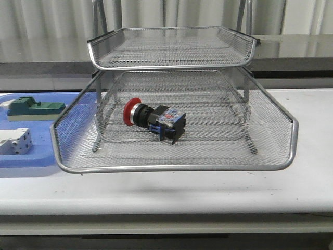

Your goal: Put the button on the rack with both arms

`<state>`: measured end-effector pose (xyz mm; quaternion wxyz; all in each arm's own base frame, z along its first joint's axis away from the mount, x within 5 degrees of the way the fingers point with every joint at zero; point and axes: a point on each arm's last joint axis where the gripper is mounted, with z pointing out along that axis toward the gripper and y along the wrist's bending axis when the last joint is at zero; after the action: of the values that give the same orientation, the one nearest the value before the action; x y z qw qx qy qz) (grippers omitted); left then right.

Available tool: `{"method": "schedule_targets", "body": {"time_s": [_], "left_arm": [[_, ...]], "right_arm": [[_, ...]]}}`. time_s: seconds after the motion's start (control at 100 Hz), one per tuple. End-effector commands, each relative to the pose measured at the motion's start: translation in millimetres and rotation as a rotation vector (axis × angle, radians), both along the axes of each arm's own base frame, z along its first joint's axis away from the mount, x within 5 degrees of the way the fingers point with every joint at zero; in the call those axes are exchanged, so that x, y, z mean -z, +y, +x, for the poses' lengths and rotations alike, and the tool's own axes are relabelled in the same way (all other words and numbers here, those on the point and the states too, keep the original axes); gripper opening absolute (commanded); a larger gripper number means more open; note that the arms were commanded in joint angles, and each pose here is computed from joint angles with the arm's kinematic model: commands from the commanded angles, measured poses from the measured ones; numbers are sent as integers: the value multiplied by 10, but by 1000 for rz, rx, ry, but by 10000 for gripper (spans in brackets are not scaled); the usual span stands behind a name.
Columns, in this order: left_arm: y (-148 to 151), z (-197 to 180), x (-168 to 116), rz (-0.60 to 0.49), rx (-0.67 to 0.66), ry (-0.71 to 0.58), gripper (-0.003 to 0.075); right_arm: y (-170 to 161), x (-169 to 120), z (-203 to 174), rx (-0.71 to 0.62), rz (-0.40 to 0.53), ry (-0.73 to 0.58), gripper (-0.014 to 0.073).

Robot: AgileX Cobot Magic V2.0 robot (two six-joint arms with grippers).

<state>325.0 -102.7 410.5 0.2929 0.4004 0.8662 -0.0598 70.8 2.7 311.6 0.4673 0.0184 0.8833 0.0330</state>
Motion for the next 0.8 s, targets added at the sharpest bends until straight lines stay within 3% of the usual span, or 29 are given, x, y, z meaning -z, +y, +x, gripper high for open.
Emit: {"method": "schedule_targets", "body": {"time_s": [0.0, 0.18, 0.39, 0.6, 0.79], "left_arm": [[235, -207, -348, -61, -71, -89, 524], [523, -396, -461, -140, -177, -183, 521], [640, -736, -327, -196, -270, -348, 521], [700, -1158, -1, -328, -376, -520, 521], [812, -1577, 465, -409, -496, -664, 511]], "right_arm": [[3, -157, 32, -12, -4, -99, -109], [3, -157, 32, -12, -4, -99, -109], [3, -157, 32, -12, -4, -99, -109], [3, -157, 32, -12, -4, -99, -109], [3, -157, 32, -12, -4, -99, -109]]}}
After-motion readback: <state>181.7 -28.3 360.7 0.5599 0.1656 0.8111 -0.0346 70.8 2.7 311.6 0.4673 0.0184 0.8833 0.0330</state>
